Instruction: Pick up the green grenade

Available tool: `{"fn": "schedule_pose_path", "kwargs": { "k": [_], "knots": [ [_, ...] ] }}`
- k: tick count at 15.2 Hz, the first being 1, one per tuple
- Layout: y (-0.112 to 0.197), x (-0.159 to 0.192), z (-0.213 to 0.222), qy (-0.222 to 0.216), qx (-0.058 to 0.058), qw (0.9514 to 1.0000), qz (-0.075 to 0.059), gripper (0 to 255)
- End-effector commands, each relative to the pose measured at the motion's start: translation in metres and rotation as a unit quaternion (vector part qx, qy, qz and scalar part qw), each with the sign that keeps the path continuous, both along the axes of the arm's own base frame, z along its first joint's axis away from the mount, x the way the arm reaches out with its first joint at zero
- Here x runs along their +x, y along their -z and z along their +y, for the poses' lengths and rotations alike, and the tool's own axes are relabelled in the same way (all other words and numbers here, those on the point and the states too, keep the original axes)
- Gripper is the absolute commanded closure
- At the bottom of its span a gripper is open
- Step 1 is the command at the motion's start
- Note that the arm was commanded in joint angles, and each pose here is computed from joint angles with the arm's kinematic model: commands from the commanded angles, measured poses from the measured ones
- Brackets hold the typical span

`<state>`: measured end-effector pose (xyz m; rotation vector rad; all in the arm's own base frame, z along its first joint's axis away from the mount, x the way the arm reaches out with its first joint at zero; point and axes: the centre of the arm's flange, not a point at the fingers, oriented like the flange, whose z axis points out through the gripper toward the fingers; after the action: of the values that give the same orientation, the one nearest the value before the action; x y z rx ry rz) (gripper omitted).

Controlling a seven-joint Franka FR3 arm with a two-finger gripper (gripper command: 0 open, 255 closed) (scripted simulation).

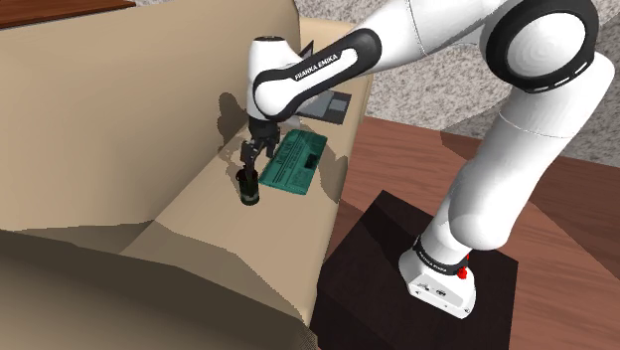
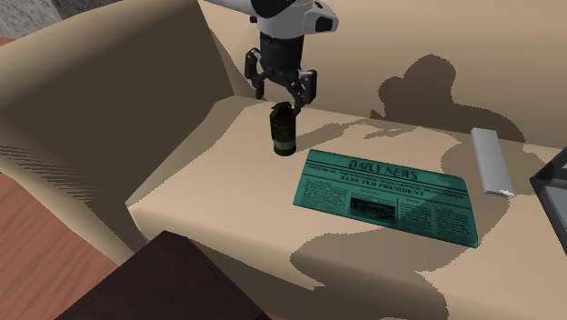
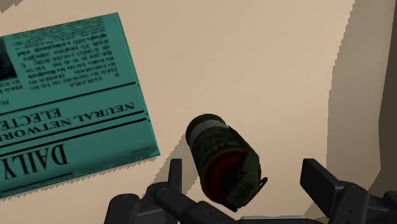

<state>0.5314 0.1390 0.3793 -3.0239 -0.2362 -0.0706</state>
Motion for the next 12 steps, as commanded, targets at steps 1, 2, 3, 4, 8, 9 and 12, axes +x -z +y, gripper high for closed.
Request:
{"fn": "schedule_pose_path", "kwargs": {
  "k": [1,2,3,4,8,9,12],
  "knots": [
    [0.017,0.019,0.014,-0.003,0.004,1.0,-0.003,0],
    [0.022,0.019,0.014,-0.003,0.004,1.0,-0.003,0],
    [0.027,0.019,0.014,-0.003,0.004,1.0,-0.003,0],
    [0.033,0.019,0.014,-0.003,0.004,1.0,-0.003,0],
    [0.054,0.019,0.014,-0.003,0.004,1.0,-0.003,0],
    [0.057,0.019,0.014,-0.003,0.004,1.0,-0.003,0],
    [0.057,0.019,0.014,-0.003,0.004,1.0,-0.003,255]
  ]
}}
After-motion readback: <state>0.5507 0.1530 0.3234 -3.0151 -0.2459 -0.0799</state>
